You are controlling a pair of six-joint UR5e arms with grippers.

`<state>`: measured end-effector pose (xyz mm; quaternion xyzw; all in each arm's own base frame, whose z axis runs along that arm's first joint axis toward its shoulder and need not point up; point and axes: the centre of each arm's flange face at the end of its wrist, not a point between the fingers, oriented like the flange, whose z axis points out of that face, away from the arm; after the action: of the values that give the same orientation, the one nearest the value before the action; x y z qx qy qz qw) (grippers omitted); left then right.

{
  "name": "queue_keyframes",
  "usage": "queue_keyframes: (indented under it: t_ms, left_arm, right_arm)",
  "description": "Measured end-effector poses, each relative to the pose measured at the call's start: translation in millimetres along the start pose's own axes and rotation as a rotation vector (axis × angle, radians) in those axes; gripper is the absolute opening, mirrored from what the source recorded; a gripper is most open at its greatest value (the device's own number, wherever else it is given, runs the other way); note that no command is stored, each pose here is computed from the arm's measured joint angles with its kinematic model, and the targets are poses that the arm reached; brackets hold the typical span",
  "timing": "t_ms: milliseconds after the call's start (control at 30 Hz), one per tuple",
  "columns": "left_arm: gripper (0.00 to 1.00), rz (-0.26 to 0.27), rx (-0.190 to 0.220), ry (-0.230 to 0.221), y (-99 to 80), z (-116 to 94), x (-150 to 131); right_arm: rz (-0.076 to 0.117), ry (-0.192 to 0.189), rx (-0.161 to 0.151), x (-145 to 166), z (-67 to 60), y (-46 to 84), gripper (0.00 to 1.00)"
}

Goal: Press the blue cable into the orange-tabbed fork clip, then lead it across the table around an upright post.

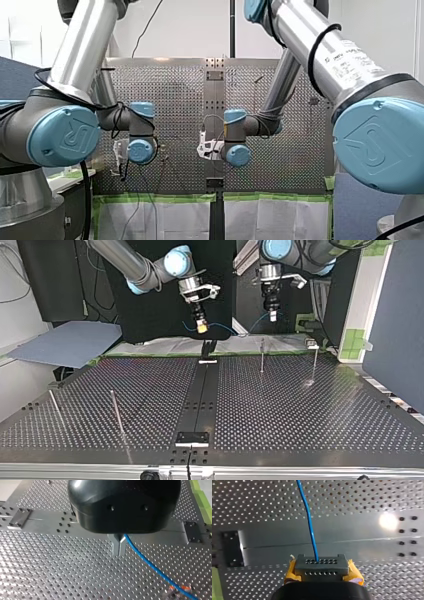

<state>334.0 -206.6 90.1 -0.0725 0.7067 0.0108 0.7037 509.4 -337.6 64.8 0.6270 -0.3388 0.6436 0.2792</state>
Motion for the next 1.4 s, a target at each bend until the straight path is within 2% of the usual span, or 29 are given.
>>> queue_keyframes:
  t_ms: [267,367,500,867,1033,1233,1400]
  left_arm:
    - [0.0,0.022,-0.078,0.057,28.8,21,28]
    - [0.0,0.023,-0.091,0.085,37.0,24,39]
    - [0.0,0.023,-0.093,0.114,42.3,25,51]
    - [0.0,-0.001,-0.058,0.122,39.1,49,65]
    - [0.0,-0.017,-0.048,0.133,35.5,62,77]
    - [0.0,-0.013,-0.046,0.172,32.2,77,95]
    - [0.0,-0.018,-0.05,0.165,29.2,95,97]
  right_arm:
    - [-0.003,-0.045,-0.011,-29,16.8,3.4,0.0]
    - [-0.004,-0.06,-0.014,-42,21.7,6.2,0.0]
    - [-0.007,-0.084,-0.018,-60,27.5,9.7,0.0]
    - [-0.022,-0.178,-0.04,-113,32.6,23.7,0.0]
    - [-0.026,-0.181,-0.051,-115,39.7,30.5,0.0]
    - [-0.028,-0.175,-0.067,-109,52.2,40.2,0.0]
    - [-0.034,-0.171,-0.08,-103,62.0,48.0,0.0]
